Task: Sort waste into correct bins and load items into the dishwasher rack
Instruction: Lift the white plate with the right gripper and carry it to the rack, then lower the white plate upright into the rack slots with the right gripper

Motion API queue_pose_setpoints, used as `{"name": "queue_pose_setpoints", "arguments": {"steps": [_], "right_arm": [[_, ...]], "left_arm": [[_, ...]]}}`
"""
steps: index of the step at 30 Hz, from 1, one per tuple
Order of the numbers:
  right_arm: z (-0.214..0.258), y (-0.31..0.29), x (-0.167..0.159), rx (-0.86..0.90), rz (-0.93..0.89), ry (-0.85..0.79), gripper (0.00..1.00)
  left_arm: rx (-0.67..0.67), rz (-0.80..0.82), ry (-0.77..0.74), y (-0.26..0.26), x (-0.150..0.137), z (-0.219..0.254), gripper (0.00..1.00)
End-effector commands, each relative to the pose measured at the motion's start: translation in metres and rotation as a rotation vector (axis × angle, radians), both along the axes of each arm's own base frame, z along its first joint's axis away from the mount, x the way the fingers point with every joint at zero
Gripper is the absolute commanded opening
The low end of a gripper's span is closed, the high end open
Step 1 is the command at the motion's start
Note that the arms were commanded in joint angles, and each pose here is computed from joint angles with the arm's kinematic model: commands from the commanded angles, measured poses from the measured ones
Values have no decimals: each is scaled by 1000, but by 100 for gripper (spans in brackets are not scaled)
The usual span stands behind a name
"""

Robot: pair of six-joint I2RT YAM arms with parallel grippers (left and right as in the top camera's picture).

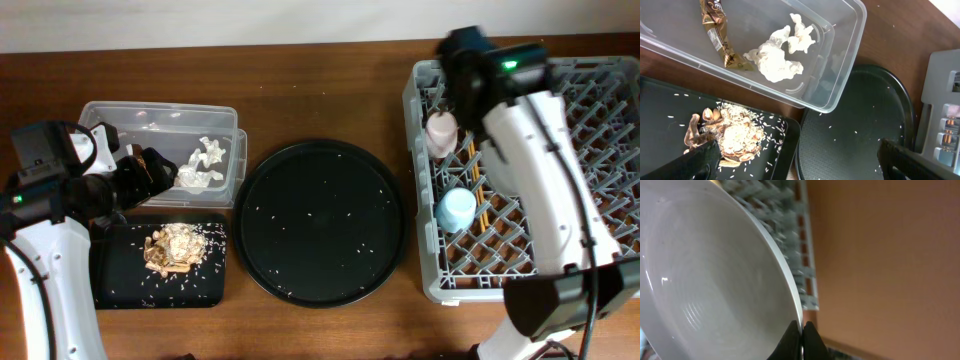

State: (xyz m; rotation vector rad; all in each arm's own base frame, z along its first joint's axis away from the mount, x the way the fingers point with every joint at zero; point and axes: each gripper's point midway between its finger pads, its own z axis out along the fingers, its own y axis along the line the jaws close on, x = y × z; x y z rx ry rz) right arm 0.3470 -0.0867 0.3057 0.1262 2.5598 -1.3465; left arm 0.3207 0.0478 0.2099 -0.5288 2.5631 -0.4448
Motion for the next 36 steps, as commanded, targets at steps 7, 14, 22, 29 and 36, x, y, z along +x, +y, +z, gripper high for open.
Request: {"name": "queue_pose_setpoints", "arguments": {"steps": [7, 14, 22, 29, 36], "right_arm": [[2, -86, -26, 32, -225, -16, 4], [-14, -95, -20, 63, -221, 20, 4], [-27, -95, -16, 71, -176, 88, 4], [-47, -84, -7, 163, -88, 153, 4], [-68, -84, 2, 154, 1, 244, 4]], "left_arm": [[15, 2, -14, 2, -2, 4, 100], [15, 2, -14, 2, -2, 4, 100], [15, 2, -14, 2, -2, 4, 100], [15, 2, -14, 2, -2, 4, 100], [15, 2, -14, 2, -2, 4, 100]]}}
